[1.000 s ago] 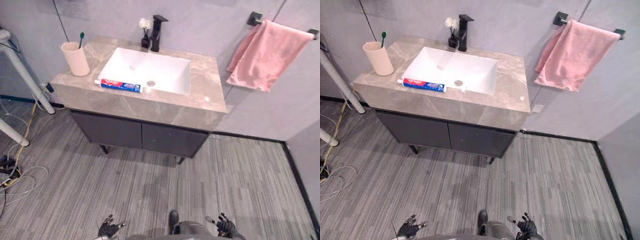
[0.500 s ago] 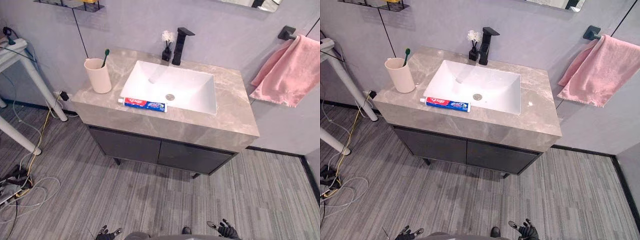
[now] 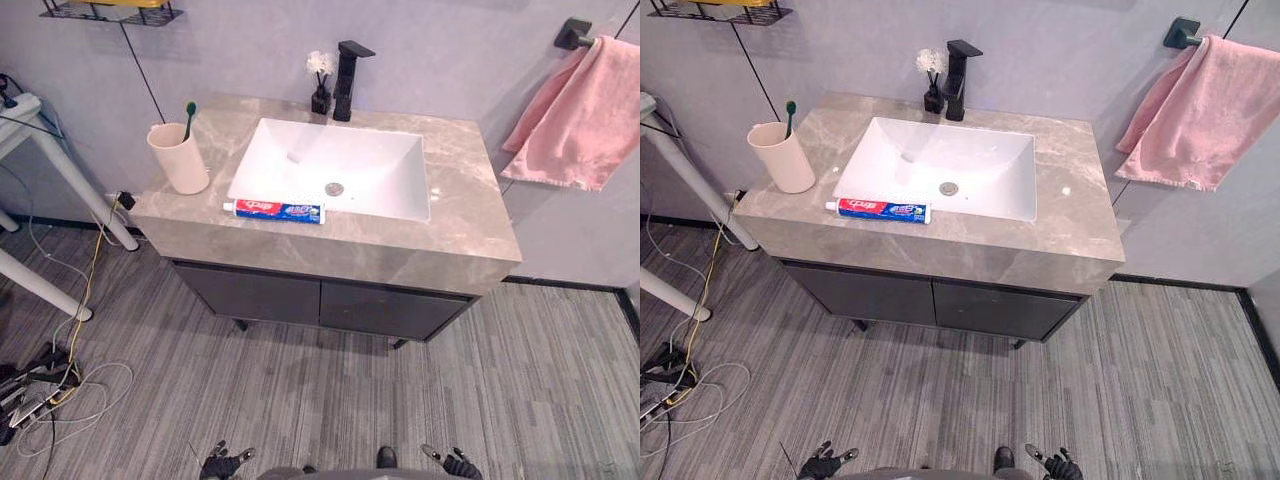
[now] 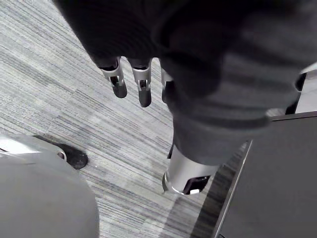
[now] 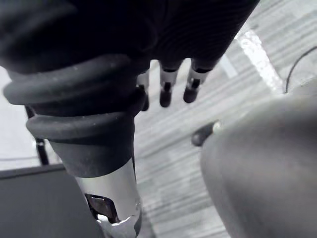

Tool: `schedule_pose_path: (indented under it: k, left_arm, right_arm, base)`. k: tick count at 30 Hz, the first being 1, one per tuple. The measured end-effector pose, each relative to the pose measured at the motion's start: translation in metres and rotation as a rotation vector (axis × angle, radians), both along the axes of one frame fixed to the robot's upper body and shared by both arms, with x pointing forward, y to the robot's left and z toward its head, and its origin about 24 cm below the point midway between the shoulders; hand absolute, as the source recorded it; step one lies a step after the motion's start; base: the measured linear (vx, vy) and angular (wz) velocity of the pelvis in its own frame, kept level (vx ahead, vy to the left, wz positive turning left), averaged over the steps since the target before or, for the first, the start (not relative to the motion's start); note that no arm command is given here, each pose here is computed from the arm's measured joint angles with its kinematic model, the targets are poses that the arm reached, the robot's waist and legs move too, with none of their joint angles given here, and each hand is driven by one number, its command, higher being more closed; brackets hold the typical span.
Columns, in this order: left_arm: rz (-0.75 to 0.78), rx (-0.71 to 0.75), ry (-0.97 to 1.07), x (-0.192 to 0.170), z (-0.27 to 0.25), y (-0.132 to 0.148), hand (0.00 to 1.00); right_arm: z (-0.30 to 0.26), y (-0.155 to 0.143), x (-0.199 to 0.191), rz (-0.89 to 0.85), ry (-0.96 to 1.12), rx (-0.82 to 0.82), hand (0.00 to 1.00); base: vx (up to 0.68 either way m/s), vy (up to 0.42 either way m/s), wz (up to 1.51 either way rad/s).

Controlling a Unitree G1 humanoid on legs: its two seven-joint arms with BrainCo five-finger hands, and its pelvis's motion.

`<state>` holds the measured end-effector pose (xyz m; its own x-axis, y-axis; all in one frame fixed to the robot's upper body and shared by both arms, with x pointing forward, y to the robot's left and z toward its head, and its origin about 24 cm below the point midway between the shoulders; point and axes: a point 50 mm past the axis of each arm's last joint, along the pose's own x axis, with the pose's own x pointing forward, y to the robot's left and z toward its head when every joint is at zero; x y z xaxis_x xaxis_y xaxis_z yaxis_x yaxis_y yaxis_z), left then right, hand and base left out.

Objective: Organize washtable

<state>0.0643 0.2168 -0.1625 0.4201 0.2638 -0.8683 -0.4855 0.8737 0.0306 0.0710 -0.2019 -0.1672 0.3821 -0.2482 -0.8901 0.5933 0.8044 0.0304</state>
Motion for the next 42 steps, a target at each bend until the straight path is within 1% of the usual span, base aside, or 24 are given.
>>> schedule_pose_path:
  k: [1,2,3,5,8,10,11,13,14,16,18,19,20,21,23,26,28,30,31,32,36,37,42]
  left_arm:
    - [0.019,0.002,-0.007,0.000,0.001,0.002,0.00]
    - [0.074,0.009,-0.024,0.000,0.002,0.007,0.00]
    - [0.097,0.003,-0.015,-0.004,0.001,0.005,0.00]
    - [0.192,-0.013,0.040,-0.027,-0.003,0.004,0.00]
    - [0.259,-0.031,0.059,-0.036,-0.005,0.001,0.00]
    - [0.294,-0.032,0.076,-0.043,-0.005,0.002,0.00]
    - [0.306,-0.020,0.076,-0.043,-0.005,0.007,0.00]
    - [0.333,-0.011,0.069,-0.042,-0.004,0.013,0.00]
    - [0.346,-0.020,0.075,-0.044,-0.005,0.011,0.00]
    - [0.366,-0.040,0.106,-0.050,-0.007,0.006,0.00]
    - [0.323,-0.040,0.118,-0.048,-0.008,0.003,0.00]
    - [0.257,-0.032,0.112,-0.042,-0.008,0.001,0.00]
    - [0.229,-0.028,0.099,-0.037,-0.007,0.001,0.00]
    - [0.174,-0.009,0.057,-0.022,-0.004,0.005,0.00]
    - [0.114,0.042,-0.019,0.002,0.005,0.020,0.00]
    - [0.107,0.062,-0.075,0.014,0.009,0.023,0.00]
    - [0.119,0.046,-0.062,0.011,0.007,0.019,0.00]
    - [0.127,0.005,-0.036,0.005,0.002,0.004,0.00]
    - [0.130,-0.031,-0.006,-0.003,-0.003,-0.008,0.00]
    - [0.140,-0.046,-0.006,-0.005,-0.003,-0.011,0.00]
    - [0.143,-0.050,0.006,-0.009,-0.005,-0.011,0.00]
    - [0.042,-0.025,0.061,-0.016,-0.006,-0.001,0.00]
    - [0.040,-0.025,0.061,-0.016,-0.006,-0.002,0.00]
  right_arm:
    - [0.000,-0.001,0.000,-0.015,-0.001,0.000,0.00]
    - [0.001,-0.010,-0.001,-0.056,-0.001,-0.013,0.00]
    - [0.002,-0.012,-0.001,-0.072,-0.004,-0.015,0.00]
    - [0.004,-0.024,0.001,-0.123,-0.023,-0.035,0.00]
    - [0.004,-0.031,-0.008,-0.139,0.002,-0.049,0.00]
    - [0.002,-0.028,-0.014,-0.148,0.029,-0.038,0.00]
    - [-0.002,-0.015,-0.018,-0.156,0.052,0.001,0.00]
    - [-0.005,-0.004,-0.016,-0.149,0.060,0.037,0.00]
    - [-0.005,0.000,-0.015,-0.150,0.057,0.047,0.00]
    - [-0.005,-0.003,-0.017,-0.193,0.052,0.047,0.00]
    - [-0.004,-0.005,-0.015,-0.195,0.043,0.038,0.00]
    - [-0.003,-0.004,-0.013,-0.186,0.033,0.037,0.00]
    - [-0.003,-0.006,-0.013,-0.180,0.030,0.031,0.00]
    - [-0.002,-0.006,-0.013,-0.176,0.027,0.028,0.00]
    - [-0.003,-0.005,-0.013,-0.162,0.028,0.029,0.00]
    - [-0.002,-0.004,-0.011,-0.136,0.015,0.021,0.00]
    - [-0.002,-0.006,-0.014,-0.138,0.023,0.014,0.00]
    - [-0.001,-0.008,-0.015,-0.142,0.025,0.009,0.00]
    - [-0.001,-0.010,-0.017,-0.151,0.028,0.004,0.00]
    - [-0.002,-0.011,-0.020,-0.158,0.034,0.003,0.00]
    - [-0.002,-0.010,-0.021,-0.118,0.049,-0.006,0.00]
    - [-0.004,-0.007,-0.026,0.034,0.104,-0.025,0.00]
    - [-0.004,-0.007,-0.027,0.032,0.105,-0.025,0.00]
  base:
    - [-0.07,-0.027,0.19]
    - [-0.06,0.005,0.08]
    - [-0.04,0.034,-0.09]
    - [0.11,0.056,-0.18]
    - [0.19,0.245,0.01]
    - [0.32,0.401,-0.03]
    - [0.43,0.448,-0.05]
    - [0.29,0.314,-0.33]
    - [0.27,0.389,-0.67]
    - [0.26,0.417,-0.96]
    - [0.20,0.358,-0.98]
    - [0.19,0.339,-0.73]
    - [0.21,0.371,-0.60]
    - [0.15,0.257,-0.14]
    - [0.09,0.110,0.07]
    - [0.10,0.037,0.03]
    - [0.12,-0.008,-0.05]
    - [0.14,-0.017,-0.01]
    - [0.13,-0.018,0.09]
    - [0.11,-0.004,0.10]
    - [0.09,-0.021,0.02]
    - [0.03,-0.011,-0.02]
    - [0.00,0.000,0.01]
